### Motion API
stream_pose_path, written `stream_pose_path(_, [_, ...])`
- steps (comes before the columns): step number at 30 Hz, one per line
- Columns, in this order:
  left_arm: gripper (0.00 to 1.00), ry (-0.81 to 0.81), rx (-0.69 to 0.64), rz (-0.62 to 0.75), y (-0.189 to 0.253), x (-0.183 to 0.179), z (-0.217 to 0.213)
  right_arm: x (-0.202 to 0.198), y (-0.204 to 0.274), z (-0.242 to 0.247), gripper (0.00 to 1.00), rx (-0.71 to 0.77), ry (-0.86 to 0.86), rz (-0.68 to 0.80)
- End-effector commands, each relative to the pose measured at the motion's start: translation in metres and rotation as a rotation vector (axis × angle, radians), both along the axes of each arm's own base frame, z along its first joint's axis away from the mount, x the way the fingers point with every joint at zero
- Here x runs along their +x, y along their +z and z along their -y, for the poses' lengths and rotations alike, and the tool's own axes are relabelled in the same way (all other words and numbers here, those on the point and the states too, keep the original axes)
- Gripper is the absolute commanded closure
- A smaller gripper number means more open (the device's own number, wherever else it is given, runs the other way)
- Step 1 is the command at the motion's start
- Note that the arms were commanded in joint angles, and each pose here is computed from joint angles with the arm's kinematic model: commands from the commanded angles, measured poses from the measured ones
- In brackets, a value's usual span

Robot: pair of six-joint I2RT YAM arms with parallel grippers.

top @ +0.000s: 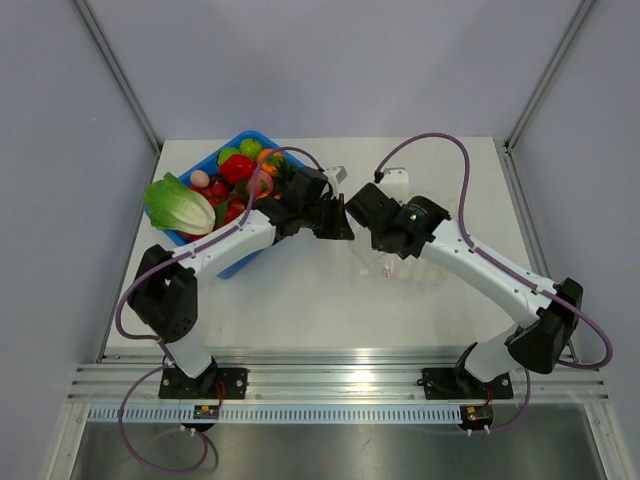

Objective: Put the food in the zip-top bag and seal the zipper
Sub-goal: Open the zipper of the food storage bag.

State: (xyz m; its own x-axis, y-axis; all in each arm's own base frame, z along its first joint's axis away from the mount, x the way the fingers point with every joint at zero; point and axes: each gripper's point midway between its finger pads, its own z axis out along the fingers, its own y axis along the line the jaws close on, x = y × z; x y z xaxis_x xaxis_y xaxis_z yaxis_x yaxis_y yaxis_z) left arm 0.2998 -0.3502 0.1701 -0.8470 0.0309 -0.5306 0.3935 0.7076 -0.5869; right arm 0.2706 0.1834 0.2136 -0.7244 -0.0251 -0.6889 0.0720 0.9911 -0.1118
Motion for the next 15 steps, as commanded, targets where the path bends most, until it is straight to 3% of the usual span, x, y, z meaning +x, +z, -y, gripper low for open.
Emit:
stream_pose_path(1, [1.0, -0.093, 0.081, 0.013, 0.0, -0.003, -0.006, -0.005, 0.041, -0.009, 1.0, 0.051, 0.082, 0.005])
stream_pose_path(15, [1.0, -0.165, 0.229, 0.133, 0.008, -0.007, -0.041, 0.001, -0.001, -0.057, 1.0, 0.25, 0.204, -0.127])
